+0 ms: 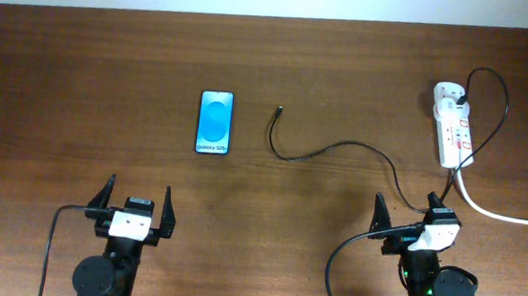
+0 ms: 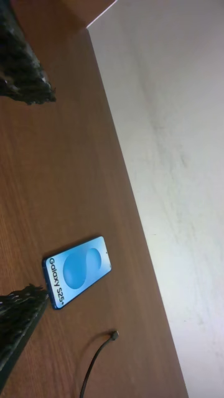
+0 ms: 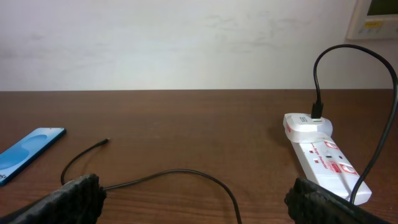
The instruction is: Plug charger to phone and switch on socket
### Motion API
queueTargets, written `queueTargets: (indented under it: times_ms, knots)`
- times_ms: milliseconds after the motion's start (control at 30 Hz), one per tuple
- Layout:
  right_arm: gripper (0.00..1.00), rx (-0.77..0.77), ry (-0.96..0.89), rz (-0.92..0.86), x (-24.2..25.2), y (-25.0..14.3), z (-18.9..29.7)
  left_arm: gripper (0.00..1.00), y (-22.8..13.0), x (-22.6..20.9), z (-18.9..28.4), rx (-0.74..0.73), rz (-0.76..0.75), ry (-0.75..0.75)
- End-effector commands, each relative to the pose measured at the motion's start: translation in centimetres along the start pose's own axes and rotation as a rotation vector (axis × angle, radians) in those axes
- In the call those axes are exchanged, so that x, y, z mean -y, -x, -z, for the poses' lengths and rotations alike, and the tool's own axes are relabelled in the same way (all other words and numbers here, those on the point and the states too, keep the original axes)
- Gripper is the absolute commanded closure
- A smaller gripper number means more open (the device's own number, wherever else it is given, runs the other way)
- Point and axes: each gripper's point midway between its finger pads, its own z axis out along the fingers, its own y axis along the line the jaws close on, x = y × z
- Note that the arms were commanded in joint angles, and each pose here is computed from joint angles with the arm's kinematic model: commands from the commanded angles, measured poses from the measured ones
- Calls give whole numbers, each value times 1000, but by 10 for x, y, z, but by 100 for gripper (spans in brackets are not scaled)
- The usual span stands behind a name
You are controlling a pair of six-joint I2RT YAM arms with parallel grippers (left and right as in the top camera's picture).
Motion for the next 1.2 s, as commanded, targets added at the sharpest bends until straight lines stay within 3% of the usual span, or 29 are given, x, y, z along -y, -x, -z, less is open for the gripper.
queueTargets:
  times_ms: [0, 1167]
  knots:
    - [2, -4, 12, -4, -2, -2, 0, 1, -1, -1, 0, 0, -12, 2]
    - [2, -5, 12, -4, -2, -2, 0, 1, 0, -6, 0, 1, -13, 30]
